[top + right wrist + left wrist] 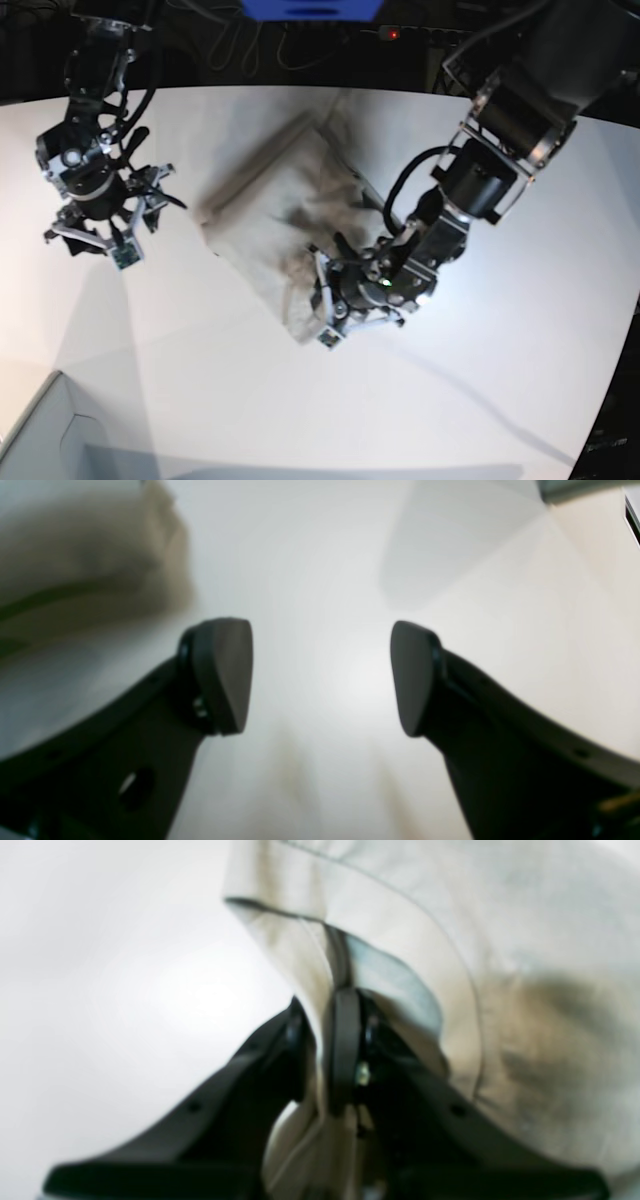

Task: Layout the t-shirt on the table in an organized manner, then fold the t-shirt properly
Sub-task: 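Drag the shirt layer with the left gripper back across the bundle, then tuck the layer under the bundle with the left gripper and release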

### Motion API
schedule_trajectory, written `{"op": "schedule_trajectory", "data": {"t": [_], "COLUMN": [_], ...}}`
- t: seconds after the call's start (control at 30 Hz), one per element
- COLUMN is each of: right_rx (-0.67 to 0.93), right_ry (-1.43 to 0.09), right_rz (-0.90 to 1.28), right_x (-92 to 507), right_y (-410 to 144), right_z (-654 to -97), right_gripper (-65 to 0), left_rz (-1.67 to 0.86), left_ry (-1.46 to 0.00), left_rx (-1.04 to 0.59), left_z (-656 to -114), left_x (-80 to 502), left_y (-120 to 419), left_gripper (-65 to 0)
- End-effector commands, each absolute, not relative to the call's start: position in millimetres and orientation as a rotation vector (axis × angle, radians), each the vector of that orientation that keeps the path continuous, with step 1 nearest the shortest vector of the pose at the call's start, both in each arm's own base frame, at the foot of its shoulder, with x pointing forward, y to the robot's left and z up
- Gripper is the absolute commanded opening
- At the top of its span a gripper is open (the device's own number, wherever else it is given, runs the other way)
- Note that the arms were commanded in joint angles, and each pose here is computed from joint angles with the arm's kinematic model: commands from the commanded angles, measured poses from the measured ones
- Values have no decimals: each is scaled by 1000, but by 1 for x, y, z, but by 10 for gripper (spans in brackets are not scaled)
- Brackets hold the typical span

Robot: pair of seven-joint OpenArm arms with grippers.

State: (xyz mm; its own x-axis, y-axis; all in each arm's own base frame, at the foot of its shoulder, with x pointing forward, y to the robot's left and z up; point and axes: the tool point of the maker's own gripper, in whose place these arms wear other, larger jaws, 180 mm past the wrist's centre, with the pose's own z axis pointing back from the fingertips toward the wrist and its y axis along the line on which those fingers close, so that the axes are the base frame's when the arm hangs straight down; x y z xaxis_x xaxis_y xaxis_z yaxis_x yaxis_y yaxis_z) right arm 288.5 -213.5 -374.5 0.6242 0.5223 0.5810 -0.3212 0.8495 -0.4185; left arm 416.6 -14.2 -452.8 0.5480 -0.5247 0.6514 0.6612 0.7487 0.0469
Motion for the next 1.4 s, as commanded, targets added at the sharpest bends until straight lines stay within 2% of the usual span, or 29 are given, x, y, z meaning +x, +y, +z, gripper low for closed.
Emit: {"op": "schedule_trajectory", "data": {"t": [0.0,0.33,0.57,1.1,1.17,1.3,1.37], "right_rx": [-318,-415,-449,-449,-449,-446,-446], "right_ry": [-779,-731,-710,-696,-696,-697,-697], "right_rz": [471,292,232,227,227,229,229], "right_x": [291,263,249,244,244,244,244], "right_y": [-226,-290,-312,-314,-314,-312,-312], "right_z": [-364,-361,-360,-363,-363,-364,-364], "right_gripper": [-216,-216,-216,-216,-216,-216,-216], "left_rz": [-762,-1223,-1279,-1280,-1278,-1282,-1293], "left_ry": [-766,-936,-933,-944,-945,-977,-1026], "left_rx": [-216,-244,-195,-206,-205,-221,-247], "left_z": [-430,-415,-420,-416,-416,-405,-390], "left_x": [434,403,404,404,404,404,403], "left_y": [-33,-152,-147,-152,-151,-160,-174], "left_gripper": [-648,-648,-648,-644,-609,-390,-313]}}
